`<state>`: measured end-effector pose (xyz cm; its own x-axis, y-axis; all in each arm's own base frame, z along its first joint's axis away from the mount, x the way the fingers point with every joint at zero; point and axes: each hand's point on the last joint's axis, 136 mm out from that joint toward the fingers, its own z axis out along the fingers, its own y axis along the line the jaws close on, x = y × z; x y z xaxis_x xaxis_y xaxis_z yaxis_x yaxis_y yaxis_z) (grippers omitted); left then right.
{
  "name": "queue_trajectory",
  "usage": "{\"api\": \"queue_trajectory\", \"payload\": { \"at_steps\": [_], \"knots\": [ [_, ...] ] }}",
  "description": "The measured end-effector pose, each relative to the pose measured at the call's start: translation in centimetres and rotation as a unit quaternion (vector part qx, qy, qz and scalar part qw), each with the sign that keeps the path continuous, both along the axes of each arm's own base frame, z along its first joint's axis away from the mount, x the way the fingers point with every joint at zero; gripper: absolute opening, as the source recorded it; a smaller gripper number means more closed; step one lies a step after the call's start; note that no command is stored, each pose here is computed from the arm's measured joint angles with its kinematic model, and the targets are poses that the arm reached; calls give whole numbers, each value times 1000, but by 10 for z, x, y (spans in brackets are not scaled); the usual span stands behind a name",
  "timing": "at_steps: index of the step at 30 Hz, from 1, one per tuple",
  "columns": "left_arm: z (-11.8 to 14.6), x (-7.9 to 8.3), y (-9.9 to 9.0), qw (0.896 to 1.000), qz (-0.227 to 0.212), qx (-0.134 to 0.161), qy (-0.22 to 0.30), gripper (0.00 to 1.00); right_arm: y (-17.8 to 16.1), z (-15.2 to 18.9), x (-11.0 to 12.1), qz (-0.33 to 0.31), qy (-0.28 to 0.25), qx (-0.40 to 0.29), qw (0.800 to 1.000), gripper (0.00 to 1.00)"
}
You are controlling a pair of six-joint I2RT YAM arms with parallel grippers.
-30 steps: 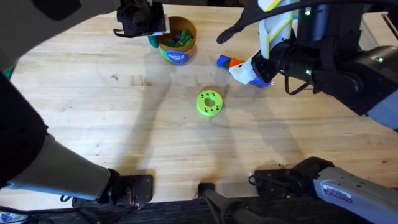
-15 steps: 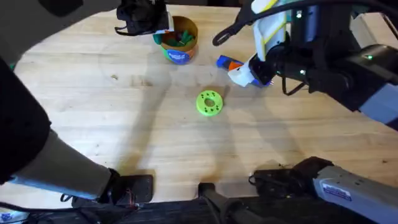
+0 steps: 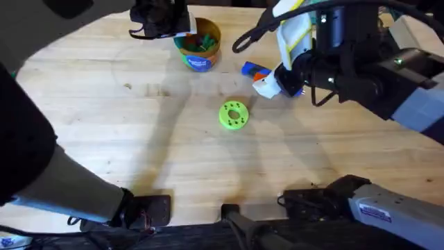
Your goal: Pick up the gripper from the table and insert it into the empty holder that is missing its gripper. Then pick up a screw, insert it into the mounting hole, and use the screwdriver to tighten it. Finally, clean up the table by picking up the vegetable and placing it into the bucket.
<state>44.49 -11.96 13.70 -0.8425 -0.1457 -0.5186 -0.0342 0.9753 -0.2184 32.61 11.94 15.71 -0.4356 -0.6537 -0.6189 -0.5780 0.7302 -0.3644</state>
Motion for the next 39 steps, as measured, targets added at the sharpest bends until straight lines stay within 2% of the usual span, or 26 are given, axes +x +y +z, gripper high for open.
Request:
{"api": "queue_trajectory", "payload": {
  "at_steps": [7, 11, 13, 14, 18, 19, 20, 26, 32, 36, 39],
  "knots": [
    [4, 2, -7, 1000, -10, -17, -6, 292, 0, 0, 0, 0, 0, 0, 1000, 952],
    [4, 2, -8, 1000, -11, -21, -5, 101, 0, 0, 0, 0, 0, 0, 1000, 952],
    [4, 2, -9, 1000, -12, -21, -5, 94, 0, 0, 0, 0, 0, 0, 1000, 952],
    [4, 2, -9, 1000, -13, -22, -5, 149, 0, 0, 0, 0, 0, 0, 1000, 952],
    [4, 2, -10, 1000, -15, -23, -5, 771, 0, 0, 0, 0, 0, 0, 1000, 952],
    [4, 2, -10, 1000, -15, -24, -5, 905, 0, 0, 0, 0, 0, 0, 1000, 952],
    [4, 2, -10, 1000, -14, -25, -4, 964, 0, 0, 0, 0, 0, 0, 1000, 952],
    [7, 3, -11, 1000, -15, -27, -7, 986, 0, 0, 0, 0, 0, 0, 1000, 952],
    [37, 1, -10, 999, -22, -26, -28, 986, 3, 0, -1, 4, 0, 0, 1000, 952],
    [62, -21, -1, 999, -33, -5, -31, 986, 16, 0, -14, 30, 7, -3, 1000, 952],
    [73, -47, 11, 999, -44, 22, -13, 986, 29, 12, -24, 53, -8, 2, 999, 952]
  ]
}}
